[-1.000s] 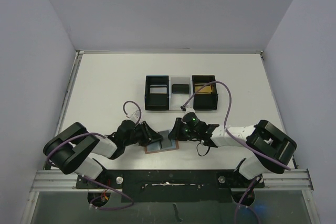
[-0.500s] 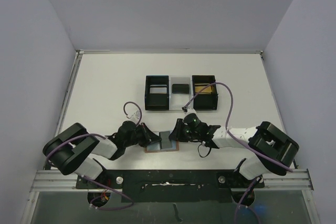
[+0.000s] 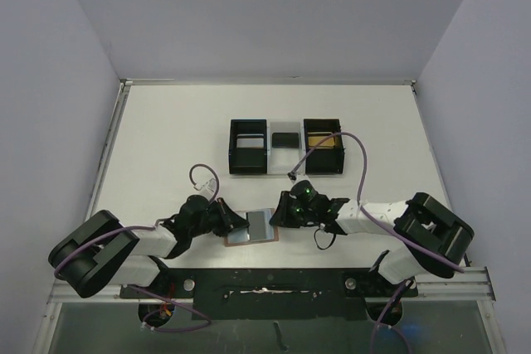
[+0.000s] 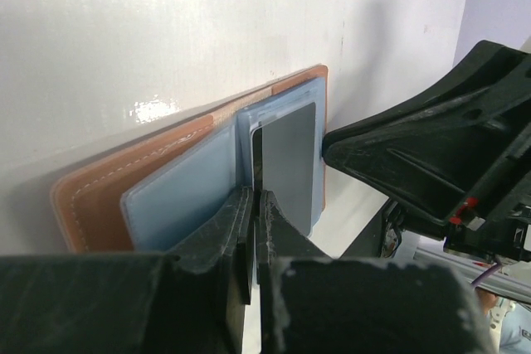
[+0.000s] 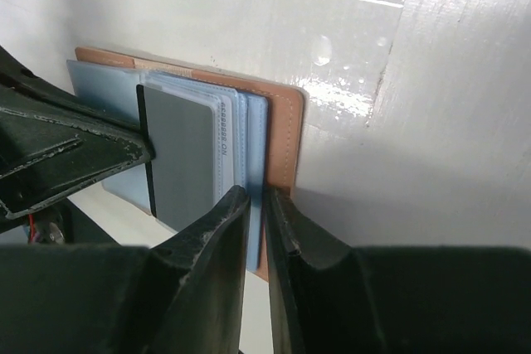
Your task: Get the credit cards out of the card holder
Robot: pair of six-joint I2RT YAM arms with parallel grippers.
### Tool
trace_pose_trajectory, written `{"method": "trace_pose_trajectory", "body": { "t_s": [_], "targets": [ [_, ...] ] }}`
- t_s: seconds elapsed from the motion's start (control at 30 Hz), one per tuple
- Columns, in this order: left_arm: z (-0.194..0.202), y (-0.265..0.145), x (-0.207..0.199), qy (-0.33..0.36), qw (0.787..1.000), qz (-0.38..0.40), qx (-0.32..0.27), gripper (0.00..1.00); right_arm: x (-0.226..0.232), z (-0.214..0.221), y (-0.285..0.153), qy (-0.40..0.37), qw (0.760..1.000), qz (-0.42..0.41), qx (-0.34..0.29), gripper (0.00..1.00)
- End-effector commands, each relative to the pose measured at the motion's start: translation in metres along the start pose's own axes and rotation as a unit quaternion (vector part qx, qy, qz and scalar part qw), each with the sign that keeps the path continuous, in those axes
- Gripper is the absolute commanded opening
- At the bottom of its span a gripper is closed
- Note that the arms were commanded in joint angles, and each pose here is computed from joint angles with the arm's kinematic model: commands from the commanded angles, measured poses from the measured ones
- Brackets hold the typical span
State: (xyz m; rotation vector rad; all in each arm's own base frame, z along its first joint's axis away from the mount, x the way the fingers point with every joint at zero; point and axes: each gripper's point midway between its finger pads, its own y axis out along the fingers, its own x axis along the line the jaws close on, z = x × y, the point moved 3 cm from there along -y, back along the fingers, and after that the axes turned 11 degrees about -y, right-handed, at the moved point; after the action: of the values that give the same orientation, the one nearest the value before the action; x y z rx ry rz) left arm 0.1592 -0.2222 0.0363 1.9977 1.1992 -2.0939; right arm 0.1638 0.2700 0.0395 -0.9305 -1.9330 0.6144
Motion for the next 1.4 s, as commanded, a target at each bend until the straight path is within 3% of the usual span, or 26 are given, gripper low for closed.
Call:
{"method": "trace_pose_trajectory", "body": {
  "t_s": [0.0,0.37,0.93,1.37],
  "targets": [
    [-0.003,-0.004,0.004,0.016,1.000,0.000,-0.006,0.00,-0.006,0.003,-0.003,-0.043,0.998,0.037,0.021,0.18],
    [-0.004,-0.005,-0.013,0.021,0.999,0.030,-0.002,0.00,0.010,-0.024,0.000,-0.131,0.981,0.141,0.030,0.33],
    [-0.009,-0.012,-0.008,0.025,0.999,0.016,-0.013,0.00,-0.008,0.001,0.012,-0.156,0.962,0.208,0.083,0.25],
    [-0.011,-0.025,0.010,0.018,1.000,-0.004,-0.020,0.00,-0.006,0.004,0.016,-0.154,0.965,0.194,0.085,0.24]
  ]
}}
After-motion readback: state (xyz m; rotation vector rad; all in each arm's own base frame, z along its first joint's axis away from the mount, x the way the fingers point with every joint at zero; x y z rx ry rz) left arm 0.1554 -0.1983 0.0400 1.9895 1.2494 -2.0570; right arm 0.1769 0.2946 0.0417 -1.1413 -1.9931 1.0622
